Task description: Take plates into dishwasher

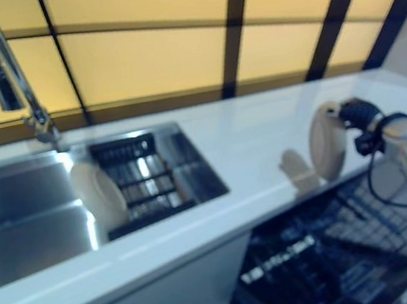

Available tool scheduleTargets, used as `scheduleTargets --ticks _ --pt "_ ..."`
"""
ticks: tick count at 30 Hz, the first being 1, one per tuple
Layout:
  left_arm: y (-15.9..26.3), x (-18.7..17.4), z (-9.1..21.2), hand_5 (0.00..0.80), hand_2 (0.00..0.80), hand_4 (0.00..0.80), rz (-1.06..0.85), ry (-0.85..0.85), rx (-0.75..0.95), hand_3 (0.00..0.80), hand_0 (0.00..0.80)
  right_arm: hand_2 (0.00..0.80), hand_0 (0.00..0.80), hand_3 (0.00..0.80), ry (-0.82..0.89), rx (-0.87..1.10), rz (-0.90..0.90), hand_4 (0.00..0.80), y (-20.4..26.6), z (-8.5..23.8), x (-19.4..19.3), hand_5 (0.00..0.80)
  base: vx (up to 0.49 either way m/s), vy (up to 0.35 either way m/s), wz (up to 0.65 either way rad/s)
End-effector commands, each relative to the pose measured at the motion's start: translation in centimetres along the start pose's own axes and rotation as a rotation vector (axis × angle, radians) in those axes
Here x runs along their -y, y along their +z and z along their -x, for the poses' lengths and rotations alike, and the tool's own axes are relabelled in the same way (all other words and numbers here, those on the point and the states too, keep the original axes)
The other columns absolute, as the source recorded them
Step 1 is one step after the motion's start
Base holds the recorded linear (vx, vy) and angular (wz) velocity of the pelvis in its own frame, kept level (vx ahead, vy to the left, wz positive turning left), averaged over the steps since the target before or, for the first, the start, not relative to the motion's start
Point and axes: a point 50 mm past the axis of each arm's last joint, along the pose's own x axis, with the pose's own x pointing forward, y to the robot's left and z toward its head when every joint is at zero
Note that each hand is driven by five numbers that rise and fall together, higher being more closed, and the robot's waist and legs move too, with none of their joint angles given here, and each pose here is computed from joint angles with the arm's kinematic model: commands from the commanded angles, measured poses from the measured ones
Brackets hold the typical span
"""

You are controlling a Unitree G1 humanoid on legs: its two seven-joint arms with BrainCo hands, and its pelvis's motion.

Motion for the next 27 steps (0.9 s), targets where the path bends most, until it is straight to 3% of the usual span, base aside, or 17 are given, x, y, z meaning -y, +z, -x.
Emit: scheduleTargets --ticks 1,27 --pt "-0.2 0.7 0.0 0.000 0.000 0.000 0.016 0.009 -0.016 0.000 0.000 0.800 0.800 0.800 -0.072 0.135 0.009 0.800 4.9 1.1 3.2 0.800 -0.083 -0.057 0.01" --pt "0.1 0.1 -0.1 0.000 0.000 0.000 0.178 0.037 -0.032 0.000 0.000 0.800 0.800 0.800 0.041 0.019 0.081 0.800 1.9 1.9 3.1 0.800 -0.112 -0.077 0.01"
